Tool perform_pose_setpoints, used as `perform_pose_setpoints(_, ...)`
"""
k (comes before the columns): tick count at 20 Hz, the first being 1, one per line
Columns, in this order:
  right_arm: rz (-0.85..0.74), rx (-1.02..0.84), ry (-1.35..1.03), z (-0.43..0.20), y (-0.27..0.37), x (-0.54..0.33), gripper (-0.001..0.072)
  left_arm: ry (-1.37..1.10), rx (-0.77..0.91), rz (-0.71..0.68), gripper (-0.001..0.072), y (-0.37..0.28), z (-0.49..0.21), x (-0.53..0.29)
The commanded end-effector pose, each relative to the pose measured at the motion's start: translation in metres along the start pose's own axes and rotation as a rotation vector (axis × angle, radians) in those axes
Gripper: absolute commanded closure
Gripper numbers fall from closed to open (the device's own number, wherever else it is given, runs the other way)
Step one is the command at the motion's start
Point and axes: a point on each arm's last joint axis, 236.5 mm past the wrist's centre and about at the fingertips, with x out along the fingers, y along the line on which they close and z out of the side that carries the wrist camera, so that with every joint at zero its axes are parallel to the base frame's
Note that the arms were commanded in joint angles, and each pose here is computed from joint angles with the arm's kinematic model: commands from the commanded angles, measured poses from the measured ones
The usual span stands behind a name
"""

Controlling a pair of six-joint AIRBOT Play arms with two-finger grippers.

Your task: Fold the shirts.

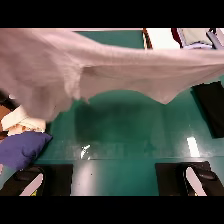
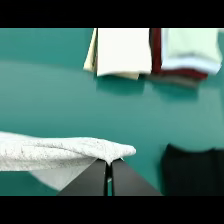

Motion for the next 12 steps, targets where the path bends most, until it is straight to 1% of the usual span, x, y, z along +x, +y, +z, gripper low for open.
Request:
perform_pose_setpoints(1, -0.008, -0.020, -0.062, 0.032, 0.003, -0.028, 0.0701, -0.100, 0.038, 0.068, 0.0688, 0.002, 0.032, -0.030)
perform_pose_setpoints(4, 0.017, -0.015, 0.041, 0.029, -0.002, -0.003, 0.0701, 0.080, -0.014, 0.113, 0.0688, 0.032, -0.022, 0.009)
perform_pose_setpoints(7, 0.050, 0.022, 0.197, 0.007, -0.013, 0.055, 0.0702, 0.357, -0.115, 0.114, 0.0688, 0.063, -0.117, 0.073)
perform_pose_setpoints(9, 0.083, 0.063, 0.357, -0.031, -0.019, 0.107, 0.0702, 0.552, -0.193, 0.117, 0.0687, 0.083, -0.196, 0.111)
perform_pose_setpoints(12, 0.146, 0.130, 0.660, -0.125, -0.017, 0.182, 0.0701, 0.794, -0.296, 0.129, 0.0687, 0.109, -0.311, 0.155)
